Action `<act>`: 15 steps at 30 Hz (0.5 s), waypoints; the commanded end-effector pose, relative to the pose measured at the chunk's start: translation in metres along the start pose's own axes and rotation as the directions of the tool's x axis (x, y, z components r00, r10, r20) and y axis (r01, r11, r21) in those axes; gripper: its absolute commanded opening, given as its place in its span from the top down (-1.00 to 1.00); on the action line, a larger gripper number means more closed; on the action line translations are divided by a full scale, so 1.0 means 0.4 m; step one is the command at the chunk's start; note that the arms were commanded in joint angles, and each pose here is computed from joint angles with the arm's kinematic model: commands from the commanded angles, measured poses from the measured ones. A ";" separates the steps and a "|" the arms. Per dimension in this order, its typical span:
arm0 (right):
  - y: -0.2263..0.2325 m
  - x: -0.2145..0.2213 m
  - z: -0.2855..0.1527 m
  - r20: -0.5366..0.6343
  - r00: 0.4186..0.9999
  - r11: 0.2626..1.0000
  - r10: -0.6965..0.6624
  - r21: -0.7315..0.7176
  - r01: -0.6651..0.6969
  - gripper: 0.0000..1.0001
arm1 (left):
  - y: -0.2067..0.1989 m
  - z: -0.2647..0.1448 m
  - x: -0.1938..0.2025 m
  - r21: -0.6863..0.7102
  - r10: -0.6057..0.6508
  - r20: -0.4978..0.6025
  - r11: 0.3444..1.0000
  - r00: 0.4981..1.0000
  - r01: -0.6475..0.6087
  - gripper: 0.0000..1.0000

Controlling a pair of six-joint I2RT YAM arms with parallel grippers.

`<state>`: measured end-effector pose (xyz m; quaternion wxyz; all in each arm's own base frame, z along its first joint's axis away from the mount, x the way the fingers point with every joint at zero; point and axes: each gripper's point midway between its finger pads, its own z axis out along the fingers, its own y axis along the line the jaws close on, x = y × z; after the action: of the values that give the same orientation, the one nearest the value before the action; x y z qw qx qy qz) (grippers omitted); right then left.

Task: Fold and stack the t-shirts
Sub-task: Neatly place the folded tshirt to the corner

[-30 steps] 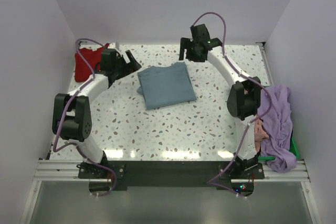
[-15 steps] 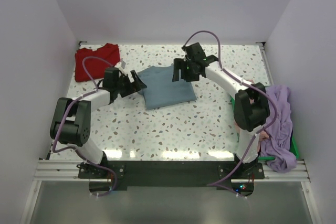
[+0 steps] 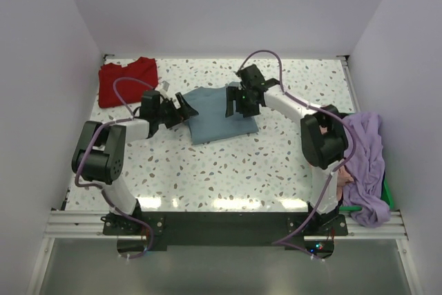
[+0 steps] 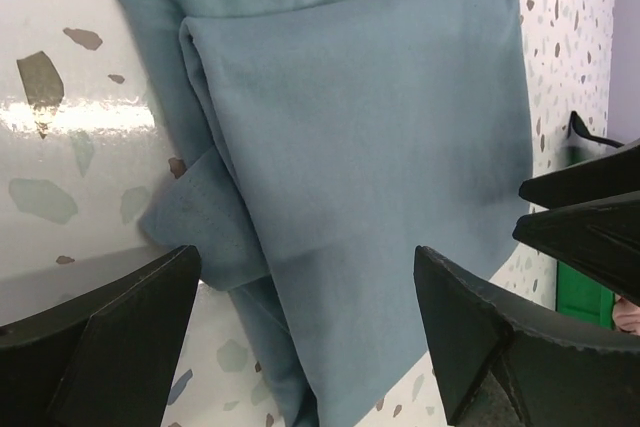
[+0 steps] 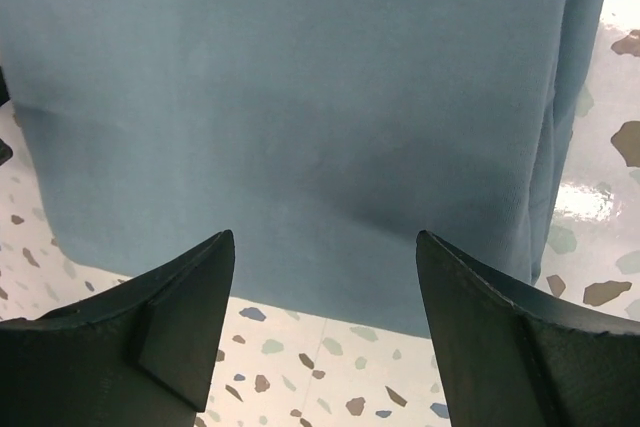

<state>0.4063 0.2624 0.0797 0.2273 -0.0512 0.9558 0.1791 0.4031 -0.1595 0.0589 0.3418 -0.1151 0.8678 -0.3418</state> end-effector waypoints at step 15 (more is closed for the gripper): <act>0.003 0.000 0.023 -0.017 1.000 1.000 -0.001 -0.008 0.001 -0.52 | 0.038 0.081 0.025 -0.111 -0.054 -0.061 0.993 0.997 0.047 -0.82</act>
<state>0.4033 0.2608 0.0680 0.2133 -0.0504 0.9603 0.1728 0.4184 -0.1683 0.0434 0.3245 -0.1245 0.8770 -0.3317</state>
